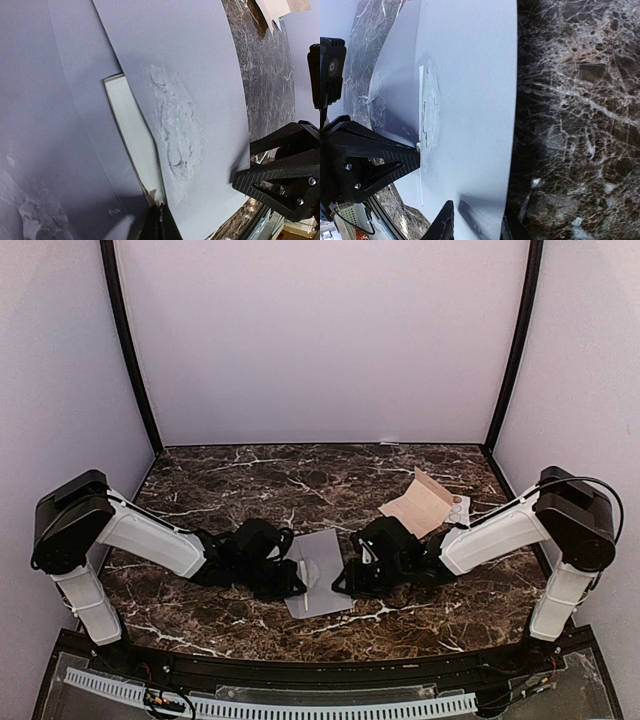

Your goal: Place the letter into the envelope and seal it

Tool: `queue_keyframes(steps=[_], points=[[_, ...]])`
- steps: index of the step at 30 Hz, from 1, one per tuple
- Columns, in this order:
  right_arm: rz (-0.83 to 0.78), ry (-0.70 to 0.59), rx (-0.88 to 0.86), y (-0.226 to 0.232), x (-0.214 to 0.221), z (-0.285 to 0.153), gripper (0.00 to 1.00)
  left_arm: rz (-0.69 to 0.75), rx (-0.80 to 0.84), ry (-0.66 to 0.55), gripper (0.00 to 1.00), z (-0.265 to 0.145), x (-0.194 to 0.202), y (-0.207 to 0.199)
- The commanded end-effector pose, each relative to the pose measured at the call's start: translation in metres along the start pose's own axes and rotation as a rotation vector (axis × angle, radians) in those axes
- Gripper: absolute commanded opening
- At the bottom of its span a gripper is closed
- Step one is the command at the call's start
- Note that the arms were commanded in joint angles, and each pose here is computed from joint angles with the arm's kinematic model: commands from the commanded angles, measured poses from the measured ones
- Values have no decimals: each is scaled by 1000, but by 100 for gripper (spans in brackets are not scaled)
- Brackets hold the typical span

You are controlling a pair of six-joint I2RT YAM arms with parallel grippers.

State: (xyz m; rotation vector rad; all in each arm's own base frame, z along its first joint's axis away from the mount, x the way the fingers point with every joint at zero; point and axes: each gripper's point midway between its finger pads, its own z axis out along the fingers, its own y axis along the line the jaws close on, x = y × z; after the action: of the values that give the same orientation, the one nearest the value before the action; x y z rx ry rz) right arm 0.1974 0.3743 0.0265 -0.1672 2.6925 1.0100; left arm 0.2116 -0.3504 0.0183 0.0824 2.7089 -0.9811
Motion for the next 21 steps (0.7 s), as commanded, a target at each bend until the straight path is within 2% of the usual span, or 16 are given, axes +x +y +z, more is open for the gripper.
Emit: queue_keyframes(steps=[1, 21], points=[[-15, 36, 9, 1, 11, 7, 27, -8, -10, 41, 2, 6, 12, 8], [-18, 28, 14, 2, 9, 5, 29, -1, 16, 25, 2, 4, 8, 1]])
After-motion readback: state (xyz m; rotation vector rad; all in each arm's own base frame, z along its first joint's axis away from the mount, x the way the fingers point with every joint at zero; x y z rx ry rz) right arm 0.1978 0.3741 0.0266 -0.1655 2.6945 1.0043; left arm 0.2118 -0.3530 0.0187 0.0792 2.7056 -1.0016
